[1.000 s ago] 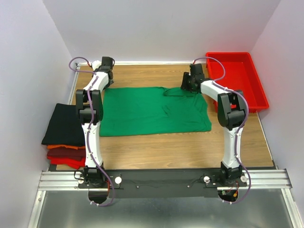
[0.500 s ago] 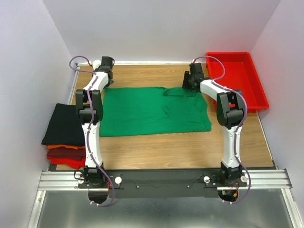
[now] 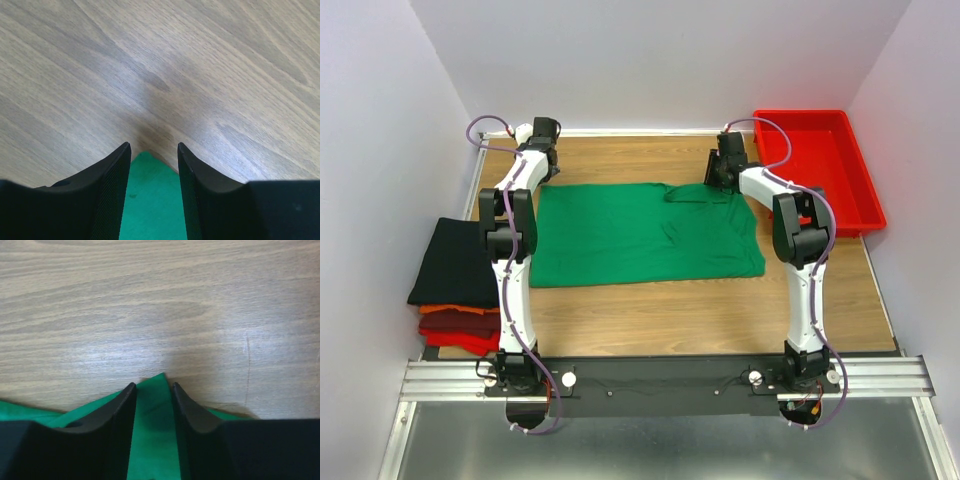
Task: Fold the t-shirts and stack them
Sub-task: Fold the tshirt
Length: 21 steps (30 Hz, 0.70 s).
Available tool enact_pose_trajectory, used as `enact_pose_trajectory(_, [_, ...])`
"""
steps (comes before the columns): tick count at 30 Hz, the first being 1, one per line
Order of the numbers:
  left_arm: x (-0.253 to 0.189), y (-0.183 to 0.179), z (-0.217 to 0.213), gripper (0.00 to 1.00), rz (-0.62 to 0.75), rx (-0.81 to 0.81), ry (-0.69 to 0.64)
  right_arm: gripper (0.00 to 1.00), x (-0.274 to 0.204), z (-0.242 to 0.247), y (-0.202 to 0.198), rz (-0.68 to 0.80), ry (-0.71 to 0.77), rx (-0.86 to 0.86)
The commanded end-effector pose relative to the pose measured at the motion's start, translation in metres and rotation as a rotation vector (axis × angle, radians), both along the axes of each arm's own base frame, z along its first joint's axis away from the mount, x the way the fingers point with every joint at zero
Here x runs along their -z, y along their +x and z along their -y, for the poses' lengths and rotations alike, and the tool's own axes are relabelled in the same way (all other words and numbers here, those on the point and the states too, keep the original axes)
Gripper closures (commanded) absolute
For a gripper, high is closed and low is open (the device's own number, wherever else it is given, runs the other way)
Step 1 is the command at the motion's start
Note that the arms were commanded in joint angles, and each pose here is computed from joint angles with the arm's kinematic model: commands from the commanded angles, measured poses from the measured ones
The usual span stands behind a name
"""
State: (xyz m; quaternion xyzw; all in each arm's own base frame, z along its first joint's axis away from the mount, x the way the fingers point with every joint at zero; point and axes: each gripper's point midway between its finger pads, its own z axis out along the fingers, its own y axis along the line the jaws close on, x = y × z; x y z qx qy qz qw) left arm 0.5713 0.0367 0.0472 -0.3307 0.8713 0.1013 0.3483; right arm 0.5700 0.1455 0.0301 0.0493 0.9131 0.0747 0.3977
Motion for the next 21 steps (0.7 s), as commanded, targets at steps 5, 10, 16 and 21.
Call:
enact_pose_trajectory(5, [-0.021,0.006,-0.001,0.53,0.042,0.013,-0.003,0.73,0.024,0.003,-0.01,-0.059,0.007,0.017])
enact_pose_trajectory(10, [-0.015,0.005,0.001,0.64,0.032,0.019,-0.009,0.85,0.013,0.004,-0.009,-0.04,0.007,0.029])
enact_pose_trajectory(16, [-0.016,0.006,0.002,0.75,0.034,0.022,-0.011,0.9,-0.007,0.004,-0.004,-0.002,0.018,0.04])
enact_pose_trajectory(21, [-0.015,0.003,0.001,0.69,0.028,0.019,-0.009,0.91,-0.03,0.003,0.003,0.041,0.031,0.044])
